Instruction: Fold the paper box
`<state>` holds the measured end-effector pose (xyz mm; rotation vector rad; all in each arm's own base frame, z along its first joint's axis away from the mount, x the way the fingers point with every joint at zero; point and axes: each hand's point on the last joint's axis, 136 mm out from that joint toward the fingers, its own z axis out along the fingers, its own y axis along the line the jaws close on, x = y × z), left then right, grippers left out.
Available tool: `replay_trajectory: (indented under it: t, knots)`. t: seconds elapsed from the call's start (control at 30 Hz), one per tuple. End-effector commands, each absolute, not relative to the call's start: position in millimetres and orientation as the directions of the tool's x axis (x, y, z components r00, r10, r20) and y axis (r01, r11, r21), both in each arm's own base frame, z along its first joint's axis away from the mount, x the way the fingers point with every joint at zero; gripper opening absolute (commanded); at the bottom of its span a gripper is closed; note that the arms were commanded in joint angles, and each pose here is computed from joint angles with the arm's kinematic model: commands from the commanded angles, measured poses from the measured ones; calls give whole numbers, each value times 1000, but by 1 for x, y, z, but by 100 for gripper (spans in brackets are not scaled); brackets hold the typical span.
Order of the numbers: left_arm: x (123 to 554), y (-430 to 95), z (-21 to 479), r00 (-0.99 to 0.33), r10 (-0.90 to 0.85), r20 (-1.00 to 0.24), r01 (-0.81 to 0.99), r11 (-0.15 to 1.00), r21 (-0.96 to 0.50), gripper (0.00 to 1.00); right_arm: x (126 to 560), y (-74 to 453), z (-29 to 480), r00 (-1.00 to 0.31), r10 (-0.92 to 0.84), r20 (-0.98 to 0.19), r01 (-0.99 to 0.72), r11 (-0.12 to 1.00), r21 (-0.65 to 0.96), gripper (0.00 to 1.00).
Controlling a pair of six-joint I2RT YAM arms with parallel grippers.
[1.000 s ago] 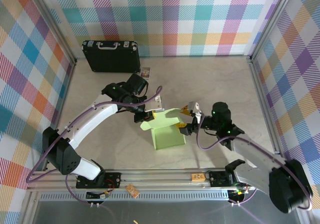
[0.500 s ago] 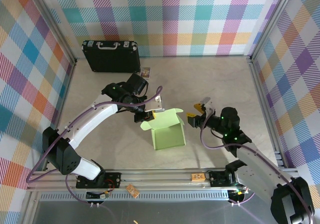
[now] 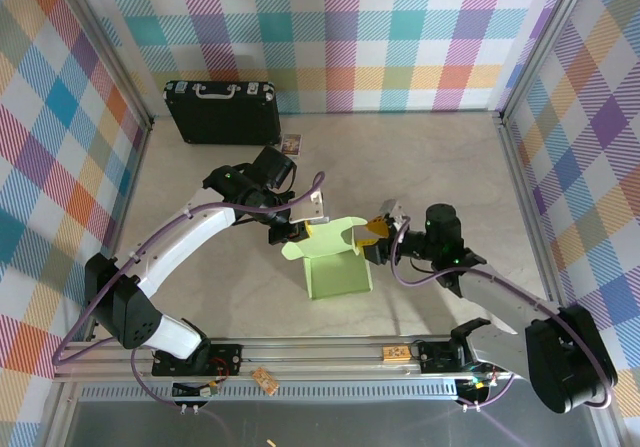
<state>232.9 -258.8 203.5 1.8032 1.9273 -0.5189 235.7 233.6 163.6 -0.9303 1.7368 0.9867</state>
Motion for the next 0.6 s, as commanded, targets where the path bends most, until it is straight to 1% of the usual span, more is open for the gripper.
replay_trajectory:
  t: [0.0,0.13,0.3,0.4,0.57]
  knots:
    - [227,-262,210,-17,800,-600,999,38,22,0,228,249,188,-179,-150,-972,-954,267,135,57]
    - [224,-264,211,-13,791,-611,1000,28,15,0,224,256,185,-182,-160,-970,-966,213,146,54]
    - [218,-267,214,-7,774,-634,1000,9,-1,0,217,266,187,-162,-163,-973,-980,145,138,47]
    - [215,-267,215,-3,766,-643,1000,0,-5,0,213,270,189,-147,-163,-976,-985,113,130,40]
    - [216,-267,214,-5,766,-643,1000,2,-7,0,212,273,189,-151,-161,-975,-987,87,139,22]
